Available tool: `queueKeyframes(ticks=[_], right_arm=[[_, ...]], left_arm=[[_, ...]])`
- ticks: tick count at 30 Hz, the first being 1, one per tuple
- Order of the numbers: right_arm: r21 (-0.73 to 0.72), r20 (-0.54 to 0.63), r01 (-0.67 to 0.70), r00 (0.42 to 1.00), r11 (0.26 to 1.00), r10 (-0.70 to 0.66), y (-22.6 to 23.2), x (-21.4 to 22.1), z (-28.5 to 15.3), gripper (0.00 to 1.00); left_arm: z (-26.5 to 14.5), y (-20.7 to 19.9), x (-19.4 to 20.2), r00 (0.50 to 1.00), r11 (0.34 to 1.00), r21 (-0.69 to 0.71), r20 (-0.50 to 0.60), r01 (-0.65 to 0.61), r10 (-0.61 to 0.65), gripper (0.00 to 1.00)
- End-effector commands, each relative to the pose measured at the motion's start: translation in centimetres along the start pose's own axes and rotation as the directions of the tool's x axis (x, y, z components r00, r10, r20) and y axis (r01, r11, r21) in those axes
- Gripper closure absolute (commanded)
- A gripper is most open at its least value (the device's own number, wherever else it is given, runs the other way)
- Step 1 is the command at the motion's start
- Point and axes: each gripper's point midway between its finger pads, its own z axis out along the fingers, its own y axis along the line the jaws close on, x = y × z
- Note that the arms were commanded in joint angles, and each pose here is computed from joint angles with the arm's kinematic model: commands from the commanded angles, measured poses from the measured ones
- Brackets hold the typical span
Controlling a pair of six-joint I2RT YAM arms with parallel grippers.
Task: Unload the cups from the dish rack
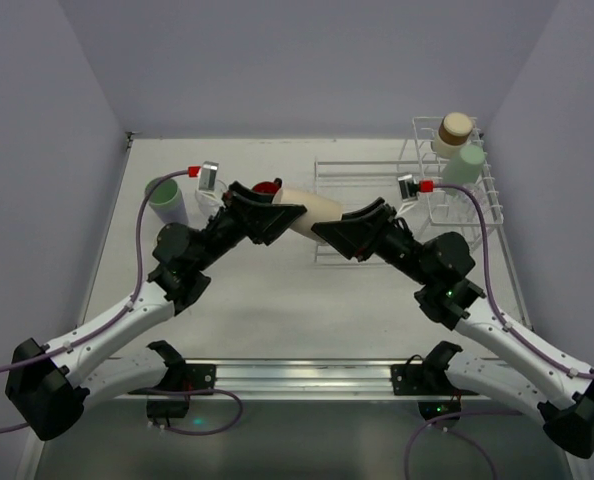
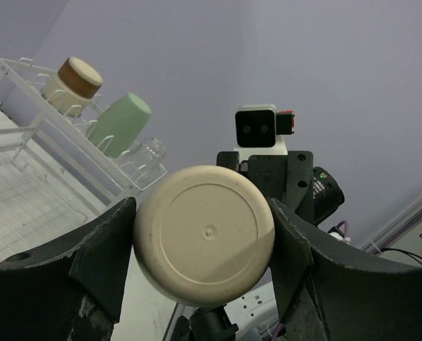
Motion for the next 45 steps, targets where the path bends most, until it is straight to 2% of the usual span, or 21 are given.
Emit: queueKeyframes(ticks=[1,2,3,4,6,7,8,10,11,12,16,18,20,21,23,24,26,27,29,39,45], right_arm=[[-0.153,0.060,0.013,0.998,0.988,-0.004,4.6,-2.1,0.9,0.57],[-0.144,0.056,0.008,0.998,0.989,0.000,4.2,-1.9,1.3,0.62],[-0.146,0.057,0.006,0.998,0.989,0.002,4.2,-1.9,1.5,0.77],[-0.142,0.053,0.005,0.999,0.990,0.002,4.0,-1.6,1.7,0.86],[-0.113,0.054,0.007,0.999,0.994,-0.001,3.3,-1.5,1.8,1.00],[-0.071,0.025,0.019,1.000,0.997,-0.017,2.2,-0.8,1.8,1.00],[-0.043,0.008,0.030,1.000,0.999,-0.029,1.7,-0.5,1.8,1.00],[0.045,-0.067,0.047,0.997,0.998,-0.044,0.0,0.7,1.8,1.00],[0.081,-0.118,0.103,0.989,0.991,-0.093,-0.9,1.3,1.9,1.00],[0.107,-0.153,0.128,0.982,0.986,-0.111,-1.2,1.2,2.8,1.00],[0.249,-0.438,0.237,0.892,0.939,-0.109,-5.3,5.2,3.3,1.00],[0.242,-0.498,0.333,0.849,0.912,-0.178,-5.0,4.7,5.0,1.00],[0.284,-0.654,0.437,0.739,0.853,-0.160,-8.3,8.4,5.1,1.00],[0.295,-0.640,0.484,0.741,0.824,-0.206,-7.7,6.9,6.9,1.00],[0.302,-0.781,0.585,0.605,0.753,-0.157,-11.4,10.8,6.8,1.00],[0.302,-0.768,0.618,0.609,0.726,-0.200,-10.8,9.6,8.8,1.00],[0.284,-0.862,0.689,0.488,0.667,-0.137,-14.3,13.3,8.7,1.00],[0.273,-0.851,0.697,0.496,0.664,-0.171,-13.6,12.8,10.5,1.00],[0.245,-0.904,0.732,0.409,0.636,-0.123,-16.3,15.9,10.6,1.00],[0.191,-0.925,0.711,0.360,0.677,-0.118,-20.5,21.8,13.6,1.00],[0.165,-0.943,0.742,0.312,0.649,-0.118,-23.1,24.1,13.7,1.00]], left_arm=[[-0.1,-1.1,-0.5,1.000,0.999,0.043,0.022,-0.023,0.022,0.76],[-0.3,-1.0,-0.5,0.999,0.999,0.038,0.021,-0.029,0.028,0.70],[-0.4,-0.7,-0.4,0.999,0.999,0.021,0.015,-0.042,0.042,0.65],[-0.5,-0.9,-0.6,0.998,0.998,0.017,0.014,-0.057,0.057,0.48],[-1.2,-0.5,-1.0,0.990,0.989,-0.050,-0.013,-0.140,0.140,0.32],[-1.2,-1.8,-2.7,0.981,0.979,-0.065,0.005,-0.193,0.194,0.14],[-2.1,-2.3,-5.1,0.963,0.958,-0.140,0.059,-0.251,0.261,0.08],[-4.2,-0.8,-6.4,0.923,0.883,-0.294,0.001,-0.367,0.384,0.00],[-5.7,-2.2,-9.5,0.893,0.842,-0.370,0.068,-0.392,0.446,0.00],[-6.9,-2.1,-10.4,0.860,0.792,-0.418,0.048,-0.445,0.508,0.00],[-12.9,0.3,-11.8,0.799,0.591,-0.622,-0.095,-0.514,0.594,0.00],[-16.3,2.3,-12.1,0.768,0.460,-0.713,-0.171,-0.529,0.618,0.00],[-18.9,4.2,-11.6,0.750,0.364,-0.764,-0.227,-0.533,0.621,0.00],[-19.8,5.2,-11.0,0.749,0.332,-0.776,-0.255,-0.536,0.612,0.00],[-21.6,7.0,-10.0,0.744,0.279,-0.798,-0.286,-0.534,0.604,0.00],[-22.0,7.6,-9.7,0.743,0.267,-0.806,-0.288,-0.529,0.604,0.00],[-22.8,8.7,-8.9,0.745,0.258,-0.814,-0.286,-0.521,0.603,0.00],[-22.7,8.7,-8.8,0.743,0.263,-0.813,-0.277,-0.519,0.609,0.00],[-22.9,8.2,-9.2,0.744,0.268,-0.818,-0.260,-0.508,0.616,0.00],[-27.3,5.0,-12.0,0.708,0.329,-0.879,-0.014,-0.346,0.706,0.00],[-27.5,4.5,-12.1,0.696,0.352,-0.871,0.016,-0.343,0.718,0.00]])
